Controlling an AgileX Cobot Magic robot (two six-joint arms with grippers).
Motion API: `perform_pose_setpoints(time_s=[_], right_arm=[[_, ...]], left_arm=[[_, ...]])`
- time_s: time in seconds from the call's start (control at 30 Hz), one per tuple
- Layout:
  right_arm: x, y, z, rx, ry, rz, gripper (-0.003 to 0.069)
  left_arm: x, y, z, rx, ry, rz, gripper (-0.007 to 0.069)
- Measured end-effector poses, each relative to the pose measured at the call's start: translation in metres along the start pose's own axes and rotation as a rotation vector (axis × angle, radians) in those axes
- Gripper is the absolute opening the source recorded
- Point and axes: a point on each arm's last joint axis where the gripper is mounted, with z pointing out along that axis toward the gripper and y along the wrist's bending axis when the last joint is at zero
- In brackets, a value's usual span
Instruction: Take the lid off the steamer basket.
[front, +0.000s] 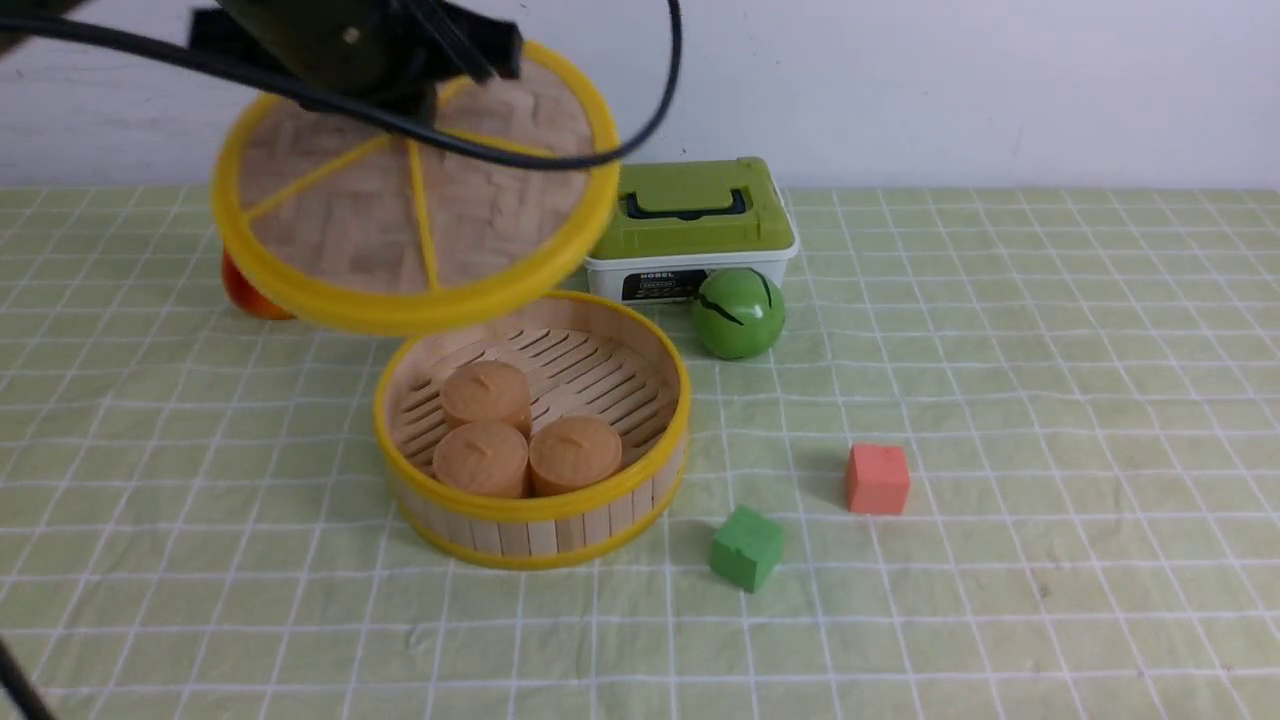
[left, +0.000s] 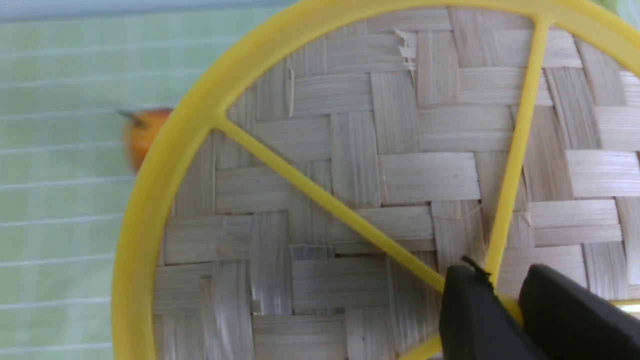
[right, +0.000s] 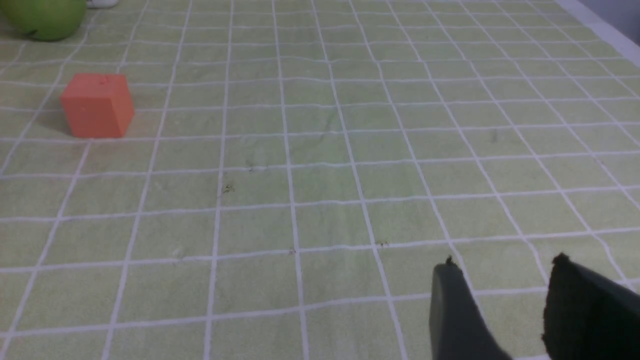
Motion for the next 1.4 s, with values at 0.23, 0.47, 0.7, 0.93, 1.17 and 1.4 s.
perform_pose_setpoints(time_s=[0.23, 0.47, 0.7, 0.93, 1.17, 1.4], right_arm=[[0.0, 0.0, 0.0, 0.0, 0.0, 0.0, 0.0241], [0.0, 0.0, 0.0, 0.0, 0.0, 0.0, 0.0241], [0.0, 0.0, 0.0, 0.0, 0.0, 0.0, 0.0241], [0.0, 0.0, 0.0, 0.0, 0.0, 0.0, 0.0241], [0.0, 0.0, 0.0, 0.0, 0.0, 0.0, 0.0241], [0.0, 0.0, 0.0, 0.0, 0.0, 0.0, 0.0241]], left_arm=[[0.011, 0.08, 0.011, -0.236, 0.038, -0.133, 0.011], [0.088, 0.125, 0.091, -0.27, 0.141, -0.242, 0.011], [0.133, 0.133, 0.147, -0.286, 0.272, -0.295, 0.0109], [0.136, 0.131, 0.153, -0.274, 0.287, -0.324, 0.0198], [0.126, 0.133, 0.133, -0.295, 0.301, -0.292, 0.0329], [0.067, 0.126, 0.004, -0.189, -0.04, -0.318, 0.0086]])
